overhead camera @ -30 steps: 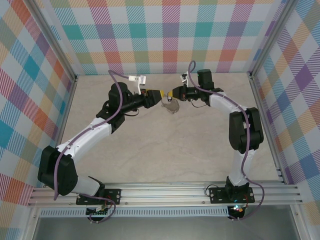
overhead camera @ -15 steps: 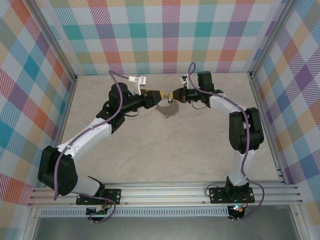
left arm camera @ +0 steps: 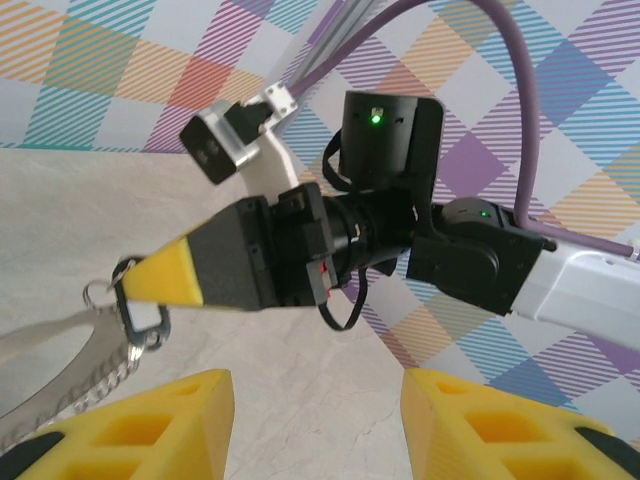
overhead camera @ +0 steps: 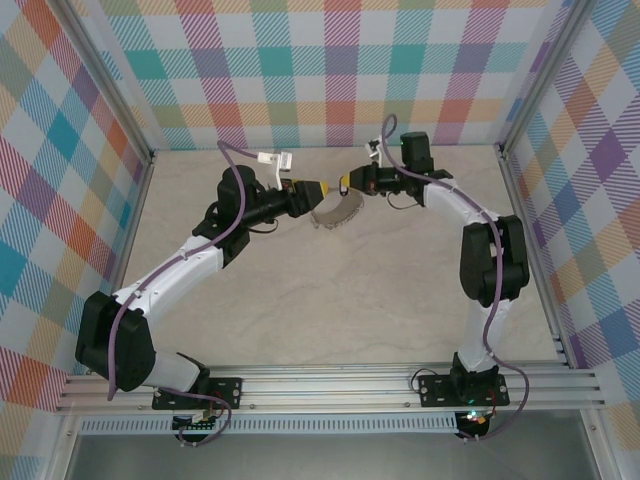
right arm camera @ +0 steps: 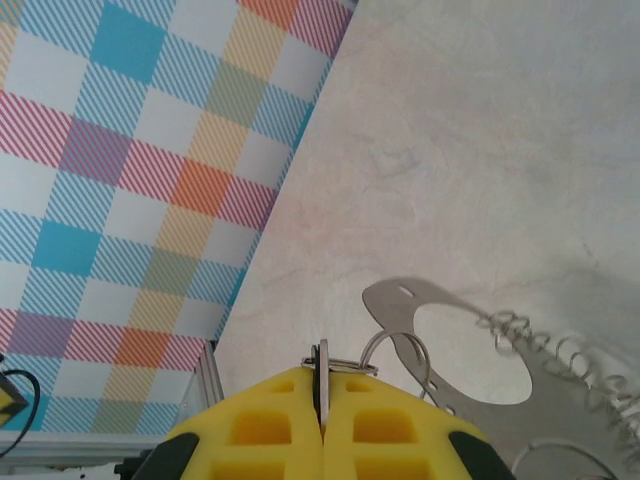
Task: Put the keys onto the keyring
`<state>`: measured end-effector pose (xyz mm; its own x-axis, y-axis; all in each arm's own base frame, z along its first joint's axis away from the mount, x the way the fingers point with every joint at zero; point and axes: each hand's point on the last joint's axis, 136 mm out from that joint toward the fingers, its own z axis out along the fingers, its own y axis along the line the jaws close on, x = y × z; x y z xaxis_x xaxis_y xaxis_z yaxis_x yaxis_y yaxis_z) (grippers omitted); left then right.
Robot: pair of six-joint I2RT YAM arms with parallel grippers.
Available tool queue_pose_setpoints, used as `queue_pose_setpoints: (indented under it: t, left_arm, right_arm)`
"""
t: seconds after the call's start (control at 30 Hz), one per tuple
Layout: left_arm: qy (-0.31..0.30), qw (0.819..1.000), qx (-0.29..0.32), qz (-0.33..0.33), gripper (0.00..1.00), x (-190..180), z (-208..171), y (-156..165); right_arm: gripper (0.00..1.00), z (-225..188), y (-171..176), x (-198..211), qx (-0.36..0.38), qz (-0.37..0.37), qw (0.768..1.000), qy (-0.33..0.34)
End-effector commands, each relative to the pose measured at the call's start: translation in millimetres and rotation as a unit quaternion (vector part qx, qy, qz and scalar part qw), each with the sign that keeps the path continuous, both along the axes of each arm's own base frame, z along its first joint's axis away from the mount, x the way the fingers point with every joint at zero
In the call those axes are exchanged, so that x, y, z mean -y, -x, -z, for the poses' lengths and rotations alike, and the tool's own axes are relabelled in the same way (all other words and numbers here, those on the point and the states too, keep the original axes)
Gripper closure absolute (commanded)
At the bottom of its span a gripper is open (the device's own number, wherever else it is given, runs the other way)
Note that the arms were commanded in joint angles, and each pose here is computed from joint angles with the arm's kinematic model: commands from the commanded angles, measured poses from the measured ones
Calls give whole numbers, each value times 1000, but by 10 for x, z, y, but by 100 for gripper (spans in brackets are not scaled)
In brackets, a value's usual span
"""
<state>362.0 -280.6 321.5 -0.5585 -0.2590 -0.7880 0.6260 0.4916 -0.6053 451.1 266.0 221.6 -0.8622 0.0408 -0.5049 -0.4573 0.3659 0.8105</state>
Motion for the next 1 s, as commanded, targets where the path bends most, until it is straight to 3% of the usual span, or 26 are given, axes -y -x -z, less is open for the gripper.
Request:
queue_pose_setpoints:
  t: [0.0, 0.33, 0.97]
  left_arm:
    - [7, 1000, 19, 1, 52, -23, -122, -17]
    - [7, 1000, 14, 5, 52, 16, -89, -63]
    - [12, 1000, -1, 5, 52, -35, -3, 71]
  right_arm:
    - [100, -205, -155, 109, 31, 6, 999, -6]
    - [100, 40, -197, 209, 10, 15, 1000, 0]
    - [100, 1041, 747, 208, -80, 25, 996, 13]
